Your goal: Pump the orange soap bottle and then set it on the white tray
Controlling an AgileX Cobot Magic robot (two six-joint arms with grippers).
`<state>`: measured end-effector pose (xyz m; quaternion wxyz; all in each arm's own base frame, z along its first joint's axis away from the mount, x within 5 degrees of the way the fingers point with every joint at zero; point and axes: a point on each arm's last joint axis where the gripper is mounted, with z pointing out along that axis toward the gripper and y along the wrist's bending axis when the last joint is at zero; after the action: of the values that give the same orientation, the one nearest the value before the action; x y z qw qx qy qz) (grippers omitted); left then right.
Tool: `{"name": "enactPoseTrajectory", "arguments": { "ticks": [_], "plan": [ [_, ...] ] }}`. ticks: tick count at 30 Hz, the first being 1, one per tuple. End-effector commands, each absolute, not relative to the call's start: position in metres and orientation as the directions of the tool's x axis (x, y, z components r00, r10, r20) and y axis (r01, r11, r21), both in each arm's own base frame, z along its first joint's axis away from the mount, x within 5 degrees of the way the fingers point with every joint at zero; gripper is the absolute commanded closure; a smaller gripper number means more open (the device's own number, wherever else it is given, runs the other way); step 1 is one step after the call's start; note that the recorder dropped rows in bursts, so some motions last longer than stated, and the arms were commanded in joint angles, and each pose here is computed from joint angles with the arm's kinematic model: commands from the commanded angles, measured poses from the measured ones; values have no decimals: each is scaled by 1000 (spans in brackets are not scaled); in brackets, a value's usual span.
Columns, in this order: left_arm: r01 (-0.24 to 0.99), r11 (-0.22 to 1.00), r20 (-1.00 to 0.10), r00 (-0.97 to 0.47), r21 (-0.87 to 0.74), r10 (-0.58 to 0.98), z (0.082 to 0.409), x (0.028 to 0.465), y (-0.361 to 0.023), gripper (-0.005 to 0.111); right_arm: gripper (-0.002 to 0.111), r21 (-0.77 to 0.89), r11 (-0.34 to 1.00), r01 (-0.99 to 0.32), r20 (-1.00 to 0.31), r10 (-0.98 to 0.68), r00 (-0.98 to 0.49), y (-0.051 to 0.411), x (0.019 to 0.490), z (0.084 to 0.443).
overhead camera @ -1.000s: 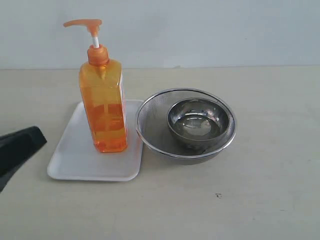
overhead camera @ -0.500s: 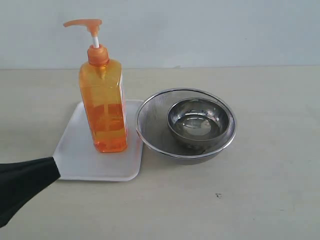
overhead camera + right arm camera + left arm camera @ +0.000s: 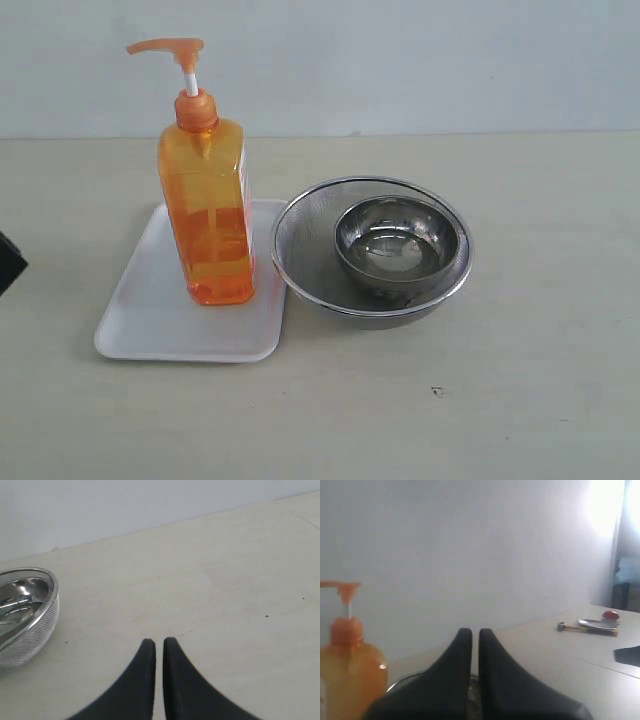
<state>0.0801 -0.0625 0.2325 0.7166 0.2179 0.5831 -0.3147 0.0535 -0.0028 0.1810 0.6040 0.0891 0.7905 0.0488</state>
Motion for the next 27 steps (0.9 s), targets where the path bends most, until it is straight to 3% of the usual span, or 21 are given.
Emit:
{"name": "enactPoseTrajectory", "arguments": {
  "ticks": [1, 10, 17, 23, 27],
  "plan": [
    [529, 836, -975, 64, -148, -213, 229, 80, -46, 102, 107, 185, 980, 80, -950, 199, -240, -3, 53, 182],
    [341, 928, -976, 100, -147, -192, 225, 66, -27, 102, 107, 185, 980, 80, -950, 199, -240, -3, 53, 182],
    [318, 929, -963, 125, -190, -240, 223, 52, -19, 102, 107, 188, 979, 81, -948, 203, -246, -3, 53, 182],
    [279, 938, -968, 81, -207, -238, 218, 53, -16, 102, 107, 190, 978, 81, -948, 204, -245, -3, 53, 182],
    [170, 941, -955, -11, -294, -296, 209, 56, -8, 102, 107, 188, 979, 81, -948, 203, -244, -3, 53, 182]
  ]
}}
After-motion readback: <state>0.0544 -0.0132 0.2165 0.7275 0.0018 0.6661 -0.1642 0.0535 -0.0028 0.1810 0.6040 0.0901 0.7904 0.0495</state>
